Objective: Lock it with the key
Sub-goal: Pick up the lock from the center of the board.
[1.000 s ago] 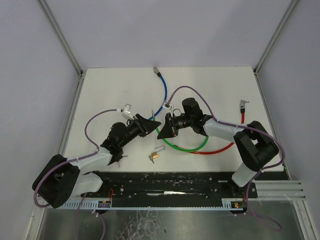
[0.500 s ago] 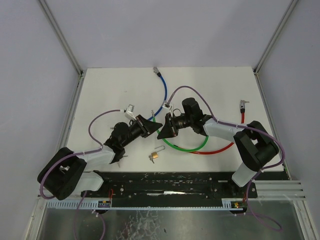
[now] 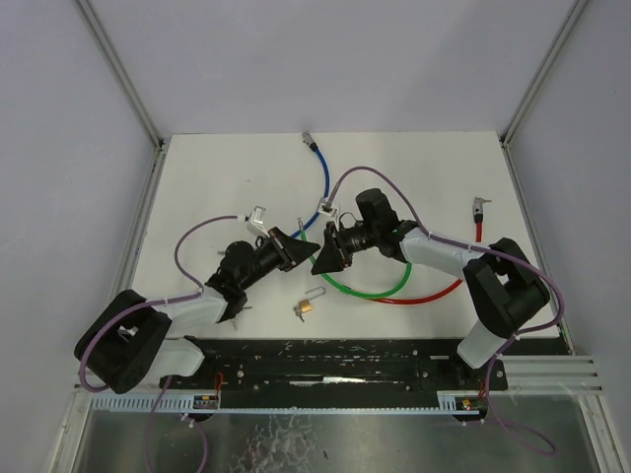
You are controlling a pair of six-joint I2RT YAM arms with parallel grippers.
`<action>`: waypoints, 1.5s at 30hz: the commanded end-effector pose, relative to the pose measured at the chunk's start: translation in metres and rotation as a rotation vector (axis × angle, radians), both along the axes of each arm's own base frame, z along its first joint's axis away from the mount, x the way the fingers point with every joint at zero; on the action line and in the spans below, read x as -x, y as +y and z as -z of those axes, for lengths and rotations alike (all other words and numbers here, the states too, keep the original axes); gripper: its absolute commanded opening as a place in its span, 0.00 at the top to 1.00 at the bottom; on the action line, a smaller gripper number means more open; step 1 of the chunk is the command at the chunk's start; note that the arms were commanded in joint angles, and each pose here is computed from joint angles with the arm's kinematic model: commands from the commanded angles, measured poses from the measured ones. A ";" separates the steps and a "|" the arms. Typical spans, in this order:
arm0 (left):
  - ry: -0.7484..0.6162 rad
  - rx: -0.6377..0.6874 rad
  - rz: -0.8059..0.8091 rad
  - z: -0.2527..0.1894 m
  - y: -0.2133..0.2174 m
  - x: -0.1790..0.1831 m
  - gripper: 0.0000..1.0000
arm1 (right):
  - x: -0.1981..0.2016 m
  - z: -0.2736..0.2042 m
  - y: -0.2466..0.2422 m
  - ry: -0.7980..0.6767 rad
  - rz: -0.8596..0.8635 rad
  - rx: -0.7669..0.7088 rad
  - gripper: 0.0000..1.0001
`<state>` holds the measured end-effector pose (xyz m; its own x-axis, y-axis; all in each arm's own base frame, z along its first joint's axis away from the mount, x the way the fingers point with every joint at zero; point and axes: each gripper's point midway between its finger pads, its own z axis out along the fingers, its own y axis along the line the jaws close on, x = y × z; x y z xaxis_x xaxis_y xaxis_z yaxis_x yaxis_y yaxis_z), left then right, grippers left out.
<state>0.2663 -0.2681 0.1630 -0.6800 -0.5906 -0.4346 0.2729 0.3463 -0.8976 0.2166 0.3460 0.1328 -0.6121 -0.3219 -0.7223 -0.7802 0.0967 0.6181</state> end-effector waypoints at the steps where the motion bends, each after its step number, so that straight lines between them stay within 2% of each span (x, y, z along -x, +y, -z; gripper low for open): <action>1: -0.102 -0.003 -0.024 -0.017 0.003 -0.003 1.00 | -0.008 -0.025 -0.009 -0.255 -0.101 0.026 0.62; 7: -0.136 -0.067 -0.061 -0.015 0.010 -0.007 1.00 | -0.007 -0.021 -0.042 -0.528 -0.189 0.127 0.37; 11: -0.163 -0.099 -0.066 -0.015 0.013 -0.007 1.00 | -0.022 -0.029 -0.070 -0.583 -0.159 0.171 0.31; 13: -0.180 -0.119 -0.063 -0.016 0.013 -0.007 1.00 | -0.056 -0.036 -0.093 -0.564 0.000 0.210 0.30; 17: -0.219 -0.171 -0.053 -0.016 0.014 -0.007 1.00 | -0.134 -0.019 -0.162 -0.487 0.370 0.445 0.29; 22: -0.252 -0.216 -0.030 -0.018 0.013 -0.008 1.00 | -0.176 0.036 -0.225 -0.365 0.563 0.746 0.29; 25: -0.256 -0.226 -0.019 -0.017 0.011 -0.007 1.00 | -0.185 0.064 -0.237 -0.297 0.599 0.842 0.35; 32: -0.254 -0.226 -0.004 -0.016 0.009 -0.006 1.00 | -0.186 0.100 -0.242 -0.212 0.594 0.911 0.50; 37: -0.252 -0.227 0.003 -0.015 0.008 -0.005 1.00 | -0.183 0.110 -0.240 -0.181 0.584 0.914 0.62; 41: -0.251 -0.226 0.004 -0.015 0.008 -0.005 1.00 | -0.180 0.117 -0.236 -0.142 0.567 0.906 0.66; 45: -0.254 -0.222 0.003 -0.016 0.008 -0.005 1.00 | -0.178 0.121 -0.233 -0.110 0.559 0.898 0.84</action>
<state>0.2671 -0.2540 0.1548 -0.5831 -0.4516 -0.6753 0.4149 0.5491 -0.7255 0.3921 0.1084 0.0110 -0.7700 -0.4688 -0.4328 -0.5401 0.8400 0.0511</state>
